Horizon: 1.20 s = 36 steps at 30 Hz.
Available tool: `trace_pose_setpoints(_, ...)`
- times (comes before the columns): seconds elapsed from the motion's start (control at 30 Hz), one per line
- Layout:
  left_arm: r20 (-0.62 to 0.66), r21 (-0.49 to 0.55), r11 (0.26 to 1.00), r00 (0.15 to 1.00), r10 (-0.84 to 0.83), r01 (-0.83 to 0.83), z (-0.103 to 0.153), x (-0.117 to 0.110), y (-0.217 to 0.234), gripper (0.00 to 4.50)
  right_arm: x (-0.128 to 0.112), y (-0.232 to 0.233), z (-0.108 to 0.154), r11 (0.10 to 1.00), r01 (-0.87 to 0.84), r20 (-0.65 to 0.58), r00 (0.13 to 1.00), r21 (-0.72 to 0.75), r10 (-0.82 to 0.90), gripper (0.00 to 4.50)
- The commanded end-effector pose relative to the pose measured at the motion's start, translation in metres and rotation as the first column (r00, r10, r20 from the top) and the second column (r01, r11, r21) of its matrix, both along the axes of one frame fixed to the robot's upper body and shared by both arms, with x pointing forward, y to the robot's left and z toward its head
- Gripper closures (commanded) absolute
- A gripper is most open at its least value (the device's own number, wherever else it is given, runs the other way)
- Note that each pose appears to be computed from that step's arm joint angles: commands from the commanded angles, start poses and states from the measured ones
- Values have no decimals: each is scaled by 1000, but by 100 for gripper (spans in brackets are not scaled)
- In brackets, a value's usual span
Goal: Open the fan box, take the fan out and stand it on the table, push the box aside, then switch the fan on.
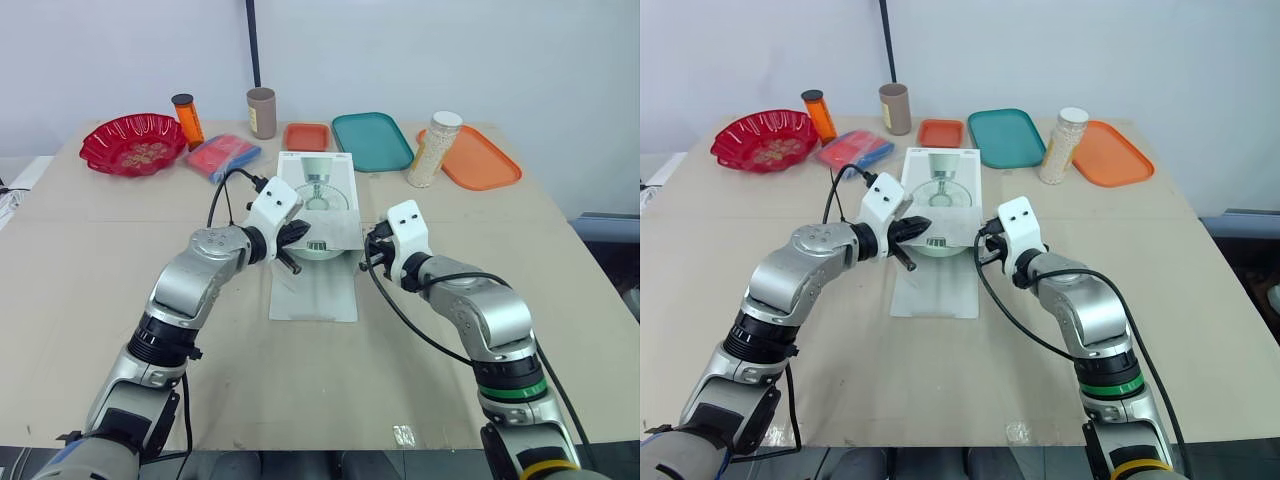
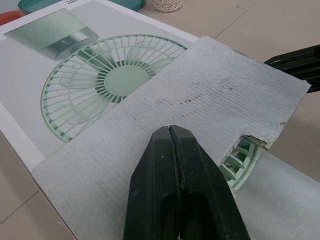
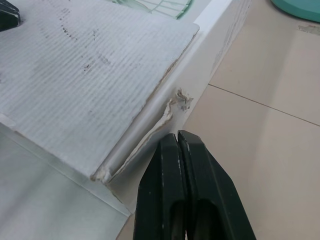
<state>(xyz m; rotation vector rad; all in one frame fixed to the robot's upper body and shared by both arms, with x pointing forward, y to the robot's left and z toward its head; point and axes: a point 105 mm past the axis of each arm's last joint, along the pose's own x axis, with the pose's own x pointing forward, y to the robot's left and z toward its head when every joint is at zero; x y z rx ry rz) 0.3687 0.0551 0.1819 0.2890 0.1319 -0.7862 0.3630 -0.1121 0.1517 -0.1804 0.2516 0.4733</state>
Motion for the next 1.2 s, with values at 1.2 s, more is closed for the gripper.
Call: trace_pose_setpoints(1.2,25,-75,991,993,115,-113,53,-19,38,450,-6,40,24,979,-206,106,973,5,204,449)
